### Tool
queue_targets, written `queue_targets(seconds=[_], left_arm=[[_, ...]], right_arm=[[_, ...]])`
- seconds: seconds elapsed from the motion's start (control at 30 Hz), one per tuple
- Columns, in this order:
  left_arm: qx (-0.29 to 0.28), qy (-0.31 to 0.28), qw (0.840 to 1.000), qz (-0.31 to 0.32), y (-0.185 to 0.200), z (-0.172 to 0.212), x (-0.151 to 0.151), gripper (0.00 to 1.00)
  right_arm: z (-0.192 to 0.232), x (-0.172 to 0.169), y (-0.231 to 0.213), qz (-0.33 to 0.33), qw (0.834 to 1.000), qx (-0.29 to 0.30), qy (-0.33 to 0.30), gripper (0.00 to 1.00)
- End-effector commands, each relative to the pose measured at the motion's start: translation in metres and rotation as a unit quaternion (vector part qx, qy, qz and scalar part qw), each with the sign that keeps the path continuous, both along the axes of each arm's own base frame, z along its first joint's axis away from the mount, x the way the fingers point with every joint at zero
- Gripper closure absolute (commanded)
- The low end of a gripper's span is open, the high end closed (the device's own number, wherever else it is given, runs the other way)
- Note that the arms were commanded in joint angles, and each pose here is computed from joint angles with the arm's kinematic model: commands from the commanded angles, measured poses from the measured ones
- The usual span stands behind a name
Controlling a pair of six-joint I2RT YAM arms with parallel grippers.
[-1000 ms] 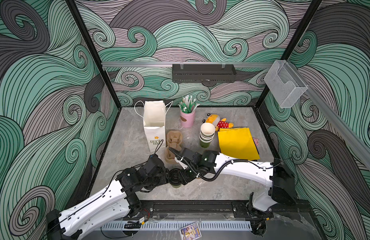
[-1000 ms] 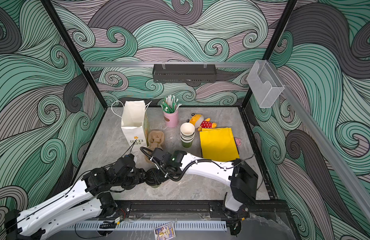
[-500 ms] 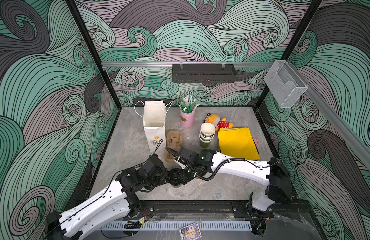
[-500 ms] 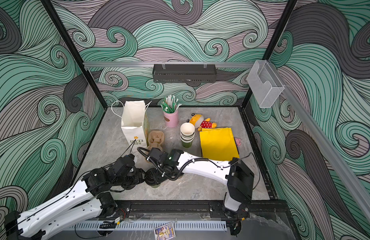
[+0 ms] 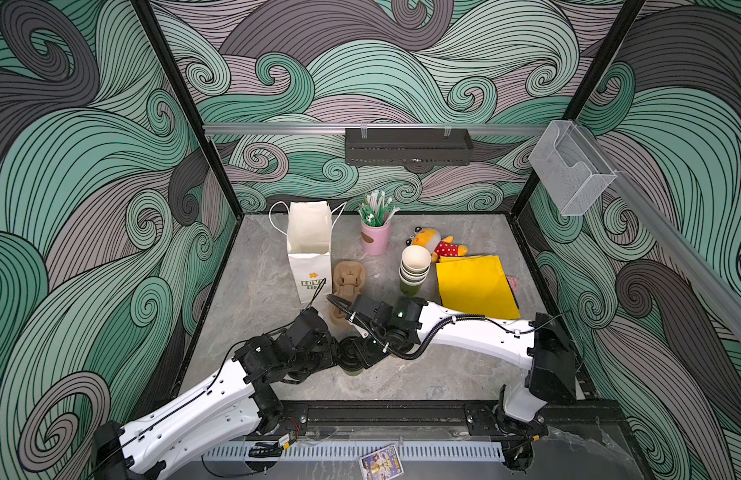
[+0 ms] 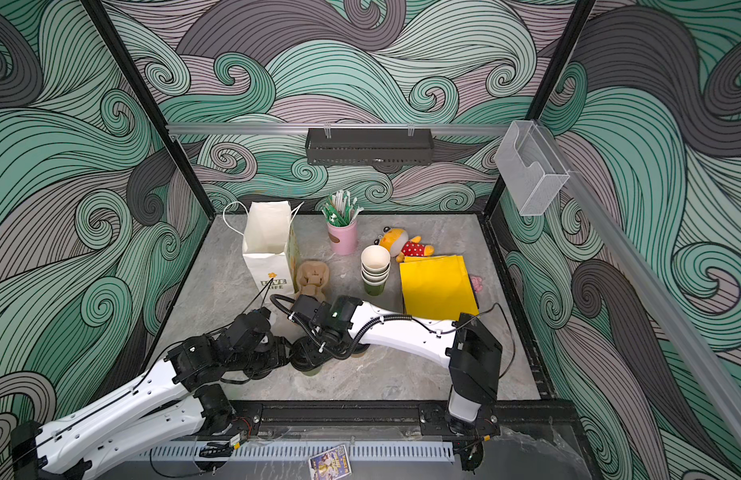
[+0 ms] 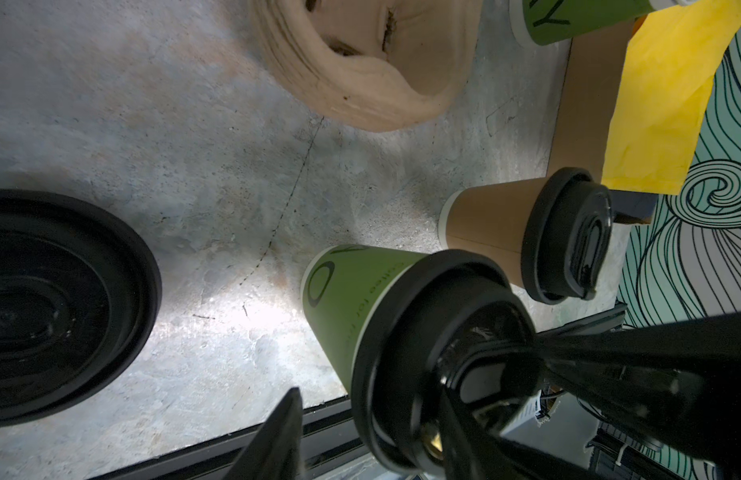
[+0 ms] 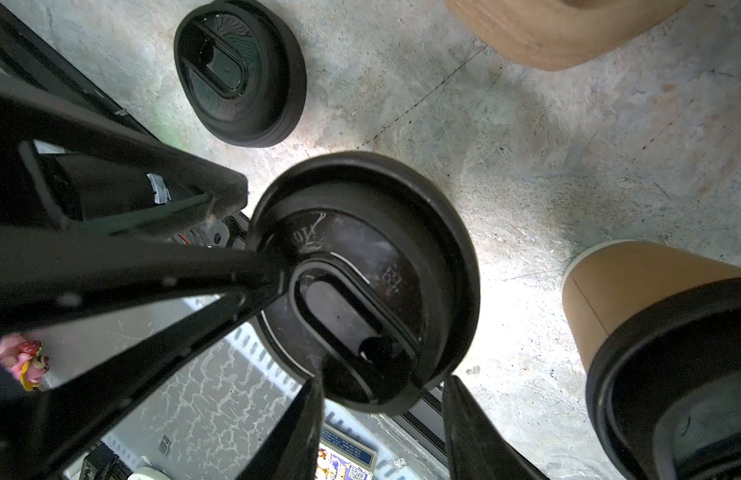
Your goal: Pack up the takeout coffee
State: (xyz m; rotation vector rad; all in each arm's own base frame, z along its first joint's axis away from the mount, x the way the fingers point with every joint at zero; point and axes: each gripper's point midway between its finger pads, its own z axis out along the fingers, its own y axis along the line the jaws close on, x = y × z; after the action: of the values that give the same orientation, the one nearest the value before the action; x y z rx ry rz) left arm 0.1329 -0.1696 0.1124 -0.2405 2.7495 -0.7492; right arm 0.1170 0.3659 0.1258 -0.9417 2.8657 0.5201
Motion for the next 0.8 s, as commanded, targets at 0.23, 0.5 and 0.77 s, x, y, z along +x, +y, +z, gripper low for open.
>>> queue_targets(seconds=[0.23, 0.5, 0.77], left_arm=[[0.034, 0.018, 0.999, -0.003, 0.013, -0.018, -0.006, 0.49], [0.033, 0.013, 0.999, -0.005, 0.012, -0.017, -0.005, 0.48], [0.031, 0.010, 0.999, -0.008, 0.010, -0.015, -0.003, 0.49]], right_arm=[[0.039, -0.004, 0.019, 0.021, 0.994, 0.100, -0.024, 0.50], [0.023, 0.003, -0.023, -0.043, 0.997, 0.056, -0.032, 0.58], [0.005, -0.006, -0.021, -0.043, 0.998, 0.041, -0.008, 0.65]])
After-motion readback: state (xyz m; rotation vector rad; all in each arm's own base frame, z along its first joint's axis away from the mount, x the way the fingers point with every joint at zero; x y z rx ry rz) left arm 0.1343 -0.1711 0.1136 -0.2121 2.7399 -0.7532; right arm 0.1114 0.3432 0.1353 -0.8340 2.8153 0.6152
